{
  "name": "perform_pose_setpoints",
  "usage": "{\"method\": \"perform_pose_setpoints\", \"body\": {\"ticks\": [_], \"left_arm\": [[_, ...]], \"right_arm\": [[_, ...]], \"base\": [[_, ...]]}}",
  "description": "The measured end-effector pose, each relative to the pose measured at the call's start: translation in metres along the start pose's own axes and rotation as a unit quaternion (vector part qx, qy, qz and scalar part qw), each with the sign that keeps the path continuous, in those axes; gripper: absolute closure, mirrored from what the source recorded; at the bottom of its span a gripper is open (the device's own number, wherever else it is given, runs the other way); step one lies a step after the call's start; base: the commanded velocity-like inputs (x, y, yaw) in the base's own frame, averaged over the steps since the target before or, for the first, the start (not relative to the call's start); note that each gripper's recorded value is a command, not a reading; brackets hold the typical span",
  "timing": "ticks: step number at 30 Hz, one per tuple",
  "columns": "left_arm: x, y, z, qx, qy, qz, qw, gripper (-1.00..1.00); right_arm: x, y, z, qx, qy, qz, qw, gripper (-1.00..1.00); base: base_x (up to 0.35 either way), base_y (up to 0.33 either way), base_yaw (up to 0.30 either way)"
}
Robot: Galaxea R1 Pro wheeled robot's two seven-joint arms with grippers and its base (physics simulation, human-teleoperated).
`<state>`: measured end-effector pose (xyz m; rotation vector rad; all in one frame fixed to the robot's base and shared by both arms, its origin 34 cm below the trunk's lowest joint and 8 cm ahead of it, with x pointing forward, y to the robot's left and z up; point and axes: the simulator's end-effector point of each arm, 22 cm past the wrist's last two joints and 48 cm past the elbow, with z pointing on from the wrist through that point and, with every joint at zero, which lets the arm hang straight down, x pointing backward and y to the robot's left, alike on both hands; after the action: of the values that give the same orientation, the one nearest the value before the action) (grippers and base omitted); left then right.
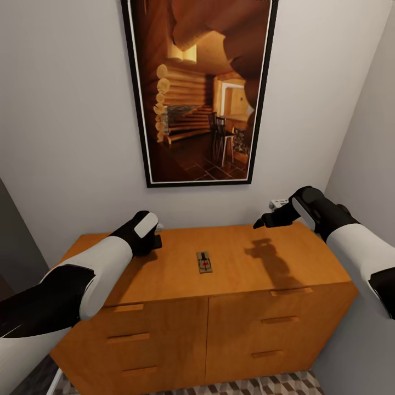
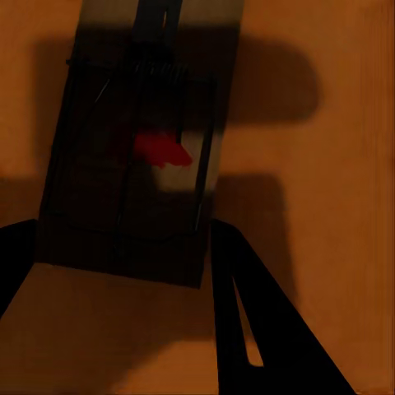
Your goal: Take the four mousetraps from the cabinet in the bathroom and place them on the bathroom floor. Make sure all four end up on the same floor surface, and ensure that at least two of them are either under or directly next to the same bathroom sink.
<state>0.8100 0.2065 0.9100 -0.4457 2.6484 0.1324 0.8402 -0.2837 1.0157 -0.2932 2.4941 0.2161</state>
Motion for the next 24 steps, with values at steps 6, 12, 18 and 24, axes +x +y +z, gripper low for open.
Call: {"method": "perform_pose_setpoints", "body": {"ticks": [6,12,18,24], "left_arm": [[-0.003,0.000,-0.009,0.000,0.004,0.004,1.0000,1.00],[-0.008,-0.005,-0.018,0.013,0.003,0.004,0.9999,1.00],[-0.013,-0.010,-0.027,0.024,0.001,0.004,0.9997,1.00],[-0.018,-0.011,-0.036,0.028,0.000,0.003,0.9996,1.00]], "right_arm": [[-0.005,0.001,-0.007,0.000,0.001,0.000,1.0000,-1.00],[-0.010,0.002,-0.014,0.000,0.001,0.000,1.0000,-1.00],[-0.015,0.005,-0.020,-0.001,0.002,0.001,1.0000,-1.00],[-0.020,0.006,-0.028,-0.003,0.001,0.002,1.0000,-1.00]], "base": [[0.000,0.000,0.000],[0.000,0.000,0.000],[0.000,0.000,0.000],[0.000,0.000,0.000]]}}
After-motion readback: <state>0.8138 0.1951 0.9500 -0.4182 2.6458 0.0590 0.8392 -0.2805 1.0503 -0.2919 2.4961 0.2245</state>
